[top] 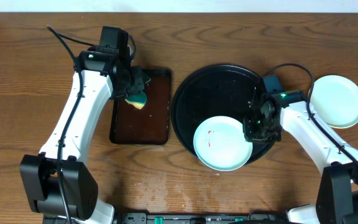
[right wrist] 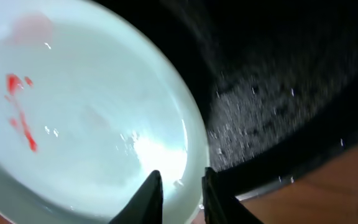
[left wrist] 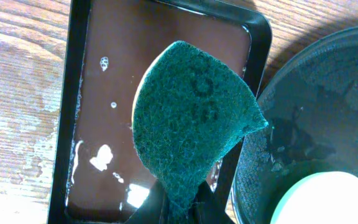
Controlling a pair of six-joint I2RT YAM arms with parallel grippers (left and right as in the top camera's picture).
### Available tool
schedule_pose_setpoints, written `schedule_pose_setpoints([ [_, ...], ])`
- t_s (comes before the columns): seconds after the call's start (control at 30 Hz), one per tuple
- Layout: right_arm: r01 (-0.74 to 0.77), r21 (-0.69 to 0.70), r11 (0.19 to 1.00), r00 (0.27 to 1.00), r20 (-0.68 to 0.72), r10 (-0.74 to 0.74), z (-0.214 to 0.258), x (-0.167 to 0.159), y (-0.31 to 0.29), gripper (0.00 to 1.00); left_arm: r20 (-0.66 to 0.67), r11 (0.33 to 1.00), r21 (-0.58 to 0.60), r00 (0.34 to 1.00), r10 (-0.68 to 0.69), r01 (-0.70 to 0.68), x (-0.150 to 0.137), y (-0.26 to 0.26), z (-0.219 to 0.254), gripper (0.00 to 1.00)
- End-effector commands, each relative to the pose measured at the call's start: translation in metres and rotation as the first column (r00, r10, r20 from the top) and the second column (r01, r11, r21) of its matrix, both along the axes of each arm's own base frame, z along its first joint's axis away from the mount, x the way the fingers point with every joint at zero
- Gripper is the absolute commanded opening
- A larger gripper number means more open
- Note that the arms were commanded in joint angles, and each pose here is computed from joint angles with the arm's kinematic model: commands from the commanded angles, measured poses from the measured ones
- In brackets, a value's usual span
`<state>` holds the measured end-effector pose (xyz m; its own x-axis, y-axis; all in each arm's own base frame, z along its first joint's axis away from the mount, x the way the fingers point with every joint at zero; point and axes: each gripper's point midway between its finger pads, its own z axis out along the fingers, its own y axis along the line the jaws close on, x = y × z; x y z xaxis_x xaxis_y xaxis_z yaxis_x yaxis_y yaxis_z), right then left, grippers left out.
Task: Clean dirty plates on tray and stack at the side
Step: 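Move the right gripper to the rim of the remaining pale green plate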
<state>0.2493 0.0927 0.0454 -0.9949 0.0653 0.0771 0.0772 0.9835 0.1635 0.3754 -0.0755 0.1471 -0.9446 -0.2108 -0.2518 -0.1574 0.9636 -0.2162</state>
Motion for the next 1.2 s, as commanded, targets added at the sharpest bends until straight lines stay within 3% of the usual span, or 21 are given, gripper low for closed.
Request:
schedule_pose_setpoints([
  [0.0,0.019,-0.021,1.0,0.999,-0.035,-0.019,-0.001,-0.009,-0.002,0.19,-0.012,1.0,0.011,1.0,-0.008,0.008,-0.002,0.002,-0.005,0.08],
  [0.27,0.043,-0.034,0.998,0.996,-0.073,-0.046,-0.001,-0.017,-0.004,0.2,-0.012,1.0,0.012,1.0,-0.008,0.008,-0.002,0.002,-0.005,0.08],
  [0.37,0.076,-0.041,0.996,0.993,-0.09,-0.08,-0.001,-0.02,-0.004,0.14,-0.012,1.0,0.012,1.0,-0.008,0.008,-0.002,0.002,-0.005,0.08],
  [0.57,0.142,-0.033,0.989,0.981,-0.127,-0.145,0.001,-0.026,0.0,0.12,-0.012,1.0,0.012,1.0,-0.008,0.008,-0.002,0.002,-0.005,0.08],
  [1.0,0.129,0.01,0.992,0.977,-0.171,-0.125,-0.016,-0.044,0.01,0.22,-0.012,1.0,0.011,1.0,-0.008,0.008,-0.002,0.002,-0.005,0.08],
  [1.1,0.131,0.024,0.991,0.977,-0.171,-0.125,-0.019,-0.045,0.012,0.18,-0.012,1.0,0.012,1.0,-0.008,0.008,-0.002,0.002,-0.005,0.08],
  [1.17,0.131,0.024,0.991,0.977,-0.172,-0.125,-0.019,-0.045,0.012,0.06,-0.012,1.0,0.012,1.0,-0.008,0.008,-0.002,0.002,-0.005,0.08],
])
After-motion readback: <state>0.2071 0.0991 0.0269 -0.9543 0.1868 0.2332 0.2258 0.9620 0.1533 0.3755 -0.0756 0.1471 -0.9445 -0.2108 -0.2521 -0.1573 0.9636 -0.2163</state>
